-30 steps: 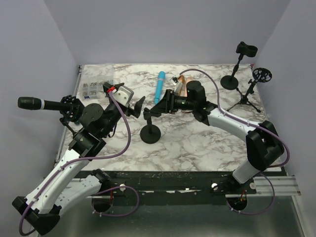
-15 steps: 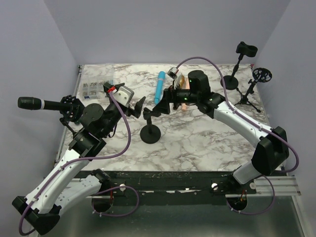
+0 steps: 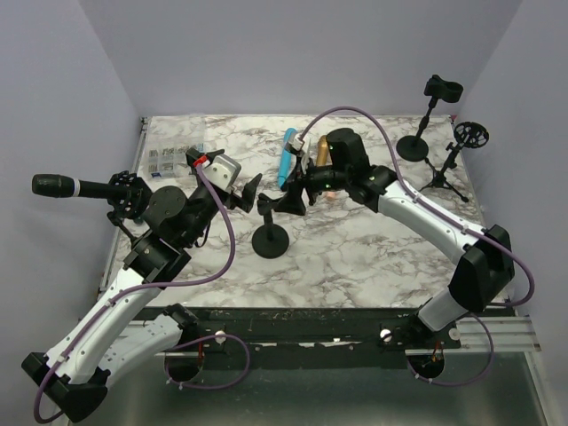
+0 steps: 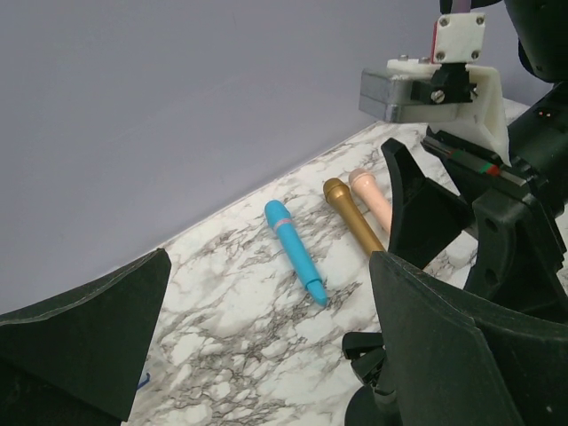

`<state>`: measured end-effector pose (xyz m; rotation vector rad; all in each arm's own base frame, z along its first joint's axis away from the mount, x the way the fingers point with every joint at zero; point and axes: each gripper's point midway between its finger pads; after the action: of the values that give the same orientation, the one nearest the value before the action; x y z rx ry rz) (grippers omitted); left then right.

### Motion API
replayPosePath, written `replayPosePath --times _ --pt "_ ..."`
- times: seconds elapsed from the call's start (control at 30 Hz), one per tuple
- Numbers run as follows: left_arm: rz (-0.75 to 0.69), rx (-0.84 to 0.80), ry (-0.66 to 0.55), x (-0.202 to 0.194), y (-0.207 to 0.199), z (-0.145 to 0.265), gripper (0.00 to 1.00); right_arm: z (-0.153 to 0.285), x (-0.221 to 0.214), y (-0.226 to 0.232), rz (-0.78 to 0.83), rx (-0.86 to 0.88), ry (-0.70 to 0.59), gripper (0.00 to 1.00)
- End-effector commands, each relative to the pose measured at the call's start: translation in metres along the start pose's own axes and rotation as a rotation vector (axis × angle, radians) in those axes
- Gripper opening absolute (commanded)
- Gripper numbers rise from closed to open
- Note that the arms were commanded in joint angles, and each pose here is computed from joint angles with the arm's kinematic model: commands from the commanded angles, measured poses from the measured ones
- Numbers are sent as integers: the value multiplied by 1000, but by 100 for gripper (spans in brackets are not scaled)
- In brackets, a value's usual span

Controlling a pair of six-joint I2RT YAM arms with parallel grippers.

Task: Remove the microphone from the stand

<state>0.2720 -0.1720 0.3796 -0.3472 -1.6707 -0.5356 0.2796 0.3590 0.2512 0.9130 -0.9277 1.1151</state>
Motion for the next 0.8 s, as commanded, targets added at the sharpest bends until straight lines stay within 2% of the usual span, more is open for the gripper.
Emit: replayPosePath --times 0.0,0.13,0.3,0.47,0.67,0.77 --pt "11 7 -22 8 1 2 98 -12 -9 15 32 51 51 73" --pt "15 0 -21 9 0 2 99 -24 -15 17 37 21 78 58" --pt "15 4 -15 7 0 0 98 -34 -21 14 34 -12 106 49" --pt "13 10 -19 8 1 2 98 -36 -26 8 21 -66 126 30" --pt "15 7 -18 8 1 1 99 -29 -14 -6 17 -194 56 4" --pt "17 6 -14 8 0 1 98 -20 -9 -21 4 -311 33 1"
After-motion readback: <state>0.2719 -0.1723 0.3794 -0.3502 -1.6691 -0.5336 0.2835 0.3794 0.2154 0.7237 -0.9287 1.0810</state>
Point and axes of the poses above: each gripper's point midway between its finger pads, its own z axis back along the fingers, its own y axis along the line the jaws close on, x = y × z, and after that the axes turned 4 degrees about z, right-handed
